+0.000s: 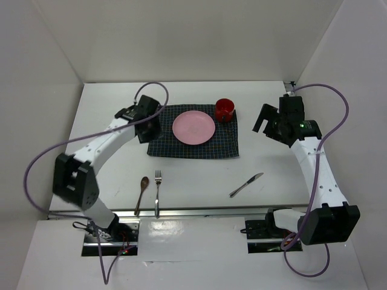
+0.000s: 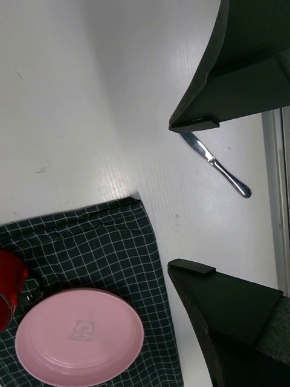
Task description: Set the dinner table for one person
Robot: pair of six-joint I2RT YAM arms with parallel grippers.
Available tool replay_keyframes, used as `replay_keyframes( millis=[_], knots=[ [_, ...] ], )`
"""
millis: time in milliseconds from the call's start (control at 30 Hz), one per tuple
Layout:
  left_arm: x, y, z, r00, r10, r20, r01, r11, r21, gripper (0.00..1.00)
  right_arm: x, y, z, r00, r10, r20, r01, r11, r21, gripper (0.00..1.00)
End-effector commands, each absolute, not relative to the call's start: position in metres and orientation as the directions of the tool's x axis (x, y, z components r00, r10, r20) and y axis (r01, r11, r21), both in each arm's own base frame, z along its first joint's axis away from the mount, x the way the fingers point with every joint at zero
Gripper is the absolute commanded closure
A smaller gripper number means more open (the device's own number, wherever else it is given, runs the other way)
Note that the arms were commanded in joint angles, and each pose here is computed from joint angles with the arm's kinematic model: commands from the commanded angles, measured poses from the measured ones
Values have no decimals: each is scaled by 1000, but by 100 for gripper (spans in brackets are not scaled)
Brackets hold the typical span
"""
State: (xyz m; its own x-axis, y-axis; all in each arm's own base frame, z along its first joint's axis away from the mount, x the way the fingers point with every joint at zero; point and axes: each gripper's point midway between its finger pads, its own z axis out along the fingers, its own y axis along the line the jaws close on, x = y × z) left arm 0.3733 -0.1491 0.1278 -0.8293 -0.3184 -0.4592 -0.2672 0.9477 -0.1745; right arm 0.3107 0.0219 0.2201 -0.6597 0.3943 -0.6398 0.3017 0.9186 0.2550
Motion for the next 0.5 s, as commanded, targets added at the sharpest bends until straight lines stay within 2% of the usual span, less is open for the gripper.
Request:
replay_keyframes(
  millis=[0,100,200,300,467],
  knots=[
    [307,-120,119,-832,-352,-429,-333,935,-122,41,318,25,227,-633,391,-668,266,921,286,1],
    [265,-117,105,-833,-404,-379,-374,915,-152,41,323,30,226,-635,391,-666,249,920,302,1],
    [212,-100,79,-832,-467,-300,-455,883,-112,39,324,34,220,-648,398,-650,245,916,318,1],
    [188,-91,69,-811,-523,-262,-520,850,-87,38,323,34,217,-653,398,-644,247,916,316,1],
    [168,-90,52,-829,-522,-203,-522,851,-56,37,324,38,219,-654,398,-643,230,915,332,1]
  ],
)
